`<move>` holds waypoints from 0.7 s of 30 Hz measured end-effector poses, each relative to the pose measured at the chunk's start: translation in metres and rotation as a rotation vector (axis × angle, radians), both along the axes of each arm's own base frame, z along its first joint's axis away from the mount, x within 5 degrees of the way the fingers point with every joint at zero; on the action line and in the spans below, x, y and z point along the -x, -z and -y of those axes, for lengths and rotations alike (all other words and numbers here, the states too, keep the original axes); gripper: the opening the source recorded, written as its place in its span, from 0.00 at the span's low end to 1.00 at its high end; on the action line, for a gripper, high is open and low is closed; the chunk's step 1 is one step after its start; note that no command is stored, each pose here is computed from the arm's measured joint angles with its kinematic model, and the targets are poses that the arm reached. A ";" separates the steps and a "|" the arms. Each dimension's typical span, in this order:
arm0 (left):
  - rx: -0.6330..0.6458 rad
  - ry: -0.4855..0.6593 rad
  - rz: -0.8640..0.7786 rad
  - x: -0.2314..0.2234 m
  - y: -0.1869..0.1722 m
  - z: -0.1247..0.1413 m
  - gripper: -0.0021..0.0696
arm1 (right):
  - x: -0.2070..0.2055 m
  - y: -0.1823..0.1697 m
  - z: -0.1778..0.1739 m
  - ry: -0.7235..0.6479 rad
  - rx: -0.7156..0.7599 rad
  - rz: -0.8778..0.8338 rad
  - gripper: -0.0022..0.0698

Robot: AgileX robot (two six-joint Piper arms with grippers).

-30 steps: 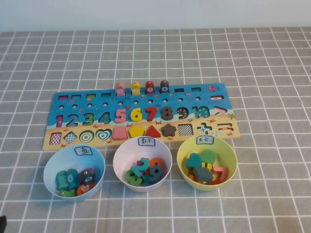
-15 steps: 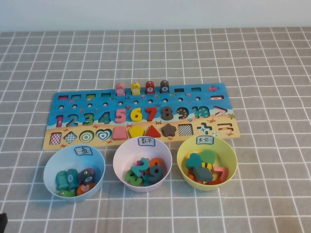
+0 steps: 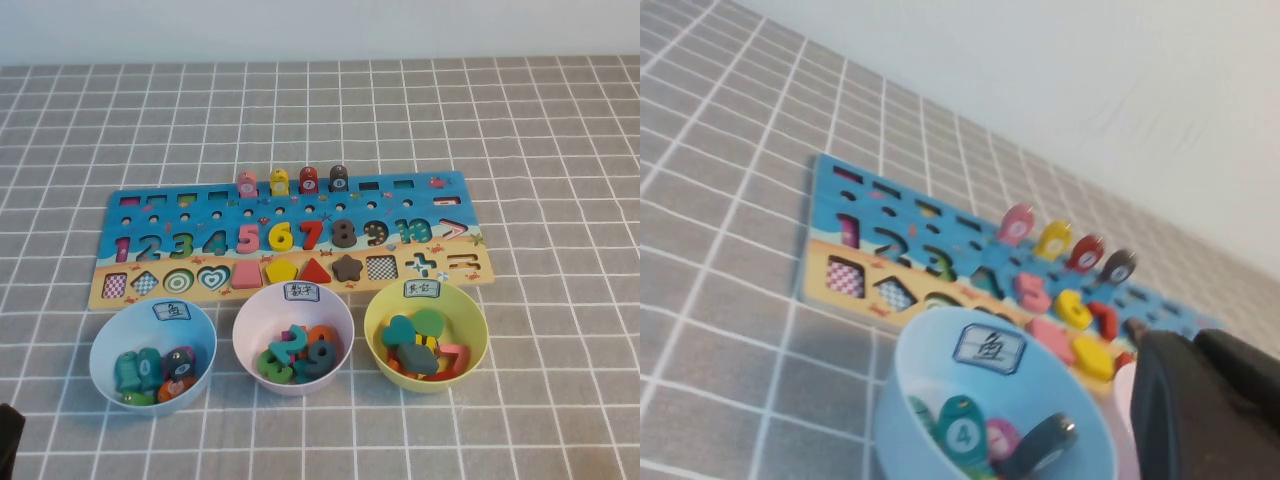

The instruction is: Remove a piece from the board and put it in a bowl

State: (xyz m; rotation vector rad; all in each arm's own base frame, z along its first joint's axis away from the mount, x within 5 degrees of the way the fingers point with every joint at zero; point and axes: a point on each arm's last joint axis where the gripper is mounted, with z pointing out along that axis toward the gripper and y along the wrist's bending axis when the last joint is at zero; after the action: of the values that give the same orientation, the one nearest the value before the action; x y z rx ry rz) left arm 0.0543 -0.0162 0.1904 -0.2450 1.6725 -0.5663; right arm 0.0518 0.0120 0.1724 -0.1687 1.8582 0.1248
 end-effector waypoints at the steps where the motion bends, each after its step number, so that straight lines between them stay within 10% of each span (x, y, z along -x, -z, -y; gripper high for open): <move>1: 0.036 -0.004 0.003 0.000 -0.001 0.000 0.02 | 0.000 0.000 0.000 0.000 0.000 0.000 0.01; 21: 0.075 0.076 -0.140 -0.017 -0.063 0.010 0.02 | 0.000 0.000 0.000 0.000 0.000 0.000 0.01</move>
State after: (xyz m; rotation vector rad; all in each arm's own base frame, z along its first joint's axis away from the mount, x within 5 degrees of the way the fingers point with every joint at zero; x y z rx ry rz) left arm 0.0717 -0.0265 0.2532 -0.2817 1.8036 -0.6823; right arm 0.0518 0.0120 0.1724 -0.1687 1.8582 0.1248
